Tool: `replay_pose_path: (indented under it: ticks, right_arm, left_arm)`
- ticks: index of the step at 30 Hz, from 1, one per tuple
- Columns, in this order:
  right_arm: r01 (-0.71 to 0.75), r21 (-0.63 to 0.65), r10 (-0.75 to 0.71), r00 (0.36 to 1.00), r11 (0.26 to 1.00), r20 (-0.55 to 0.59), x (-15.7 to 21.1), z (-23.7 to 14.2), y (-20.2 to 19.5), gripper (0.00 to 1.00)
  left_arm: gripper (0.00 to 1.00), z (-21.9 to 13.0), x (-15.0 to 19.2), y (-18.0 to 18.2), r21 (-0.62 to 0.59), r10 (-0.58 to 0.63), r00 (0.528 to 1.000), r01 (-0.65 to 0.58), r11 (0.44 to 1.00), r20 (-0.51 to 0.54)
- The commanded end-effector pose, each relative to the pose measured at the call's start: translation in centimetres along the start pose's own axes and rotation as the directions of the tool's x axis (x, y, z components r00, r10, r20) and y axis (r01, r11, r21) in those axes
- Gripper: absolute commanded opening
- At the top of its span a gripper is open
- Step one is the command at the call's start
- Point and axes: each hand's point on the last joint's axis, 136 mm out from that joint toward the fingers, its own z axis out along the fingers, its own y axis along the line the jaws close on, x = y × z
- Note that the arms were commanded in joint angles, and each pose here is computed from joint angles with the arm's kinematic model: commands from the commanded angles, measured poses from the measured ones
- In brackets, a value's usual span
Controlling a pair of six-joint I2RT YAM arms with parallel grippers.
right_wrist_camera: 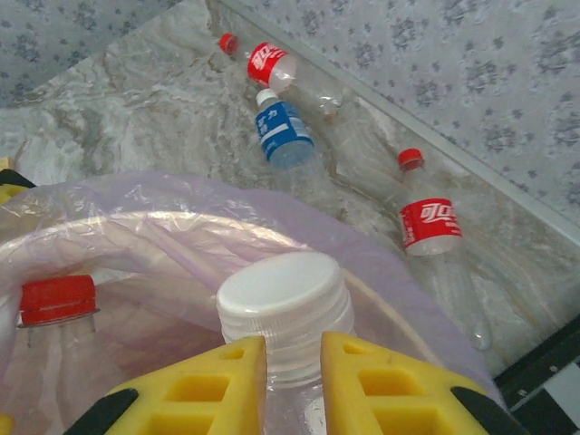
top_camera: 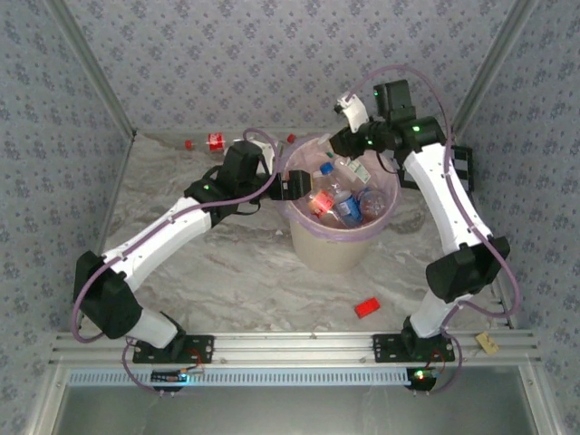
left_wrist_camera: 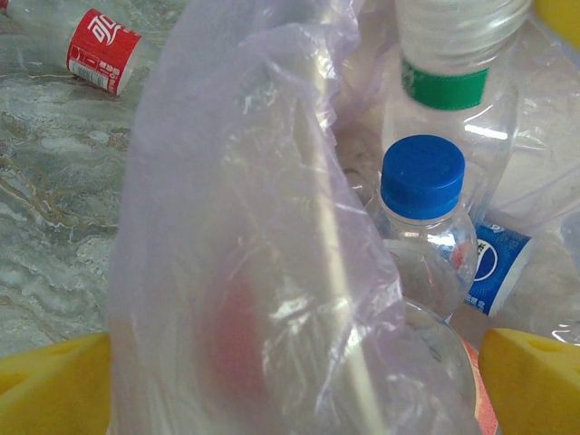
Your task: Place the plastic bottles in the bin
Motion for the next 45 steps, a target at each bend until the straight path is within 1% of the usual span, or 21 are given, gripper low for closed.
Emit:
replay_pose_path:
  ticks: [1,7,11,13,15,18,21,23,26,30,33,35,37,39,40,42,45]
  right_arm:
    - [0.005,-0.054,-0.007,0.999,0.999,-0.041,1.6,2.0,0.7,0.23]
    - [-0.015,-0.110,0.004,0.995,0.994,-0.095,4.4,3.7,2.1,0.20]
    - [-0.036,-0.112,0.018,0.988,0.993,-0.156,6.5,4.5,2.3,0.19]
    - [-0.033,-0.099,0.019,0.991,0.995,-0.134,6.0,3.9,2.1,0.19]
    - [-0.036,-0.066,0.030,0.995,0.997,-0.095,4.6,2.9,1.5,0.20]
    - [-0.031,-0.020,0.030,0.999,0.999,-0.040,2.2,1.1,0.9,0.27]
    - [-0.028,0.006,0.028,0.999,1.000,0.027,-0.3,-0.9,1.0,0.37]
    - [-0.031,0.019,0.029,0.996,0.999,0.079,-1.9,-2.3,1.1,0.45]
    - [-0.045,0.028,0.041,0.990,0.999,0.138,-3.5,-4.1,1.5,0.52]
    - [-0.072,0.042,0.063,0.980,0.997,0.191,-4.6,-6.1,1.7,0.58]
    - [-0.114,0.081,0.095,0.973,0.990,0.212,-4.8,-7.7,1.4,0.61]
    - [-0.146,0.104,0.121,0.970,0.984,0.213,-4.5,-8.5,1.3,0.63]
    - [-0.171,0.119,0.144,0.968,0.978,0.208,-4.1,-9.3,1.3,0.65]
    - [-0.214,0.139,0.186,0.964,0.967,0.192,-3.3,-9.7,1.0,0.67]
    - [-0.232,0.154,0.203,0.962,0.960,0.183,-2.9,-9.9,0.9,0.70]
    - [-0.263,0.174,0.237,0.959,0.949,0.157,-1.8,-10.0,0.6,0.73]
    - [-0.305,0.193,0.284,0.950,0.933,0.128,-0.1,-10.2,0.4,0.79]
  left_arm:
    - [1.00,-0.4,0.7,0.4,-0.020,0.013,1.000,-0.013,1.000,-0.020]
    - [1.00,-0.1,0.7,0.4,-0.020,0.012,1.000,-0.013,1.000,-0.026]
    - [1.00,0.0,0.5,0.1,-0.011,0.015,1.000,-0.015,1.000,-0.024]
    - [1.00,0.0,0.4,-0.2,-0.004,0.017,1.000,-0.017,1.000,-0.023]
    - [1.00,-0.1,0.1,-0.4,0.002,0.019,1.000,-0.019,1.000,-0.021]
    - [1.00,-0.5,-0.6,-1.0,0.015,0.029,1.000,-0.029,0.999,-0.003]
    - [1.00,-1.5,-1.9,-2.0,0.035,0.047,0.998,-0.048,0.998,0.030]
    - [1.00,-2.6,-3.1,-2.9,0.048,0.061,0.996,-0.064,0.997,0.062]
    - [1.00,-4.2,-4.8,-3.5,0.041,0.062,0.992,-0.067,0.997,0.106]
    - [1.00,-6.1,-6.5,-2.0,-0.029,0.022,0.988,-0.018,0.999,0.154]
    - [1.00,-7.6,-7.3,1.9,-0.161,-0.075,0.980,0.105,0.981,0.182]
    - [1.00,-8.5,-7.4,5.5,-0.246,-0.164,0.962,0.217,0.945,0.220]
    - [1.00,-8.8,-7.2,9.3,-0.302,-0.274,0.926,0.347,0.888,0.261]
    - [1.00,-8.5,-6.6,13.2,-0.337,-0.393,0.869,0.483,0.808,0.302]
    - [1.00,-8.0,-6.2,15.0,-0.353,-0.435,0.843,0.530,0.771,0.318]
    - [1.00,-7.1,-5.9,17.8,-0.391,-0.490,0.799,0.598,0.699,0.348]
    - [1.00,-5.7,-5.3,21.7,-0.483,-0.547,0.740,0.671,0.563,0.390]
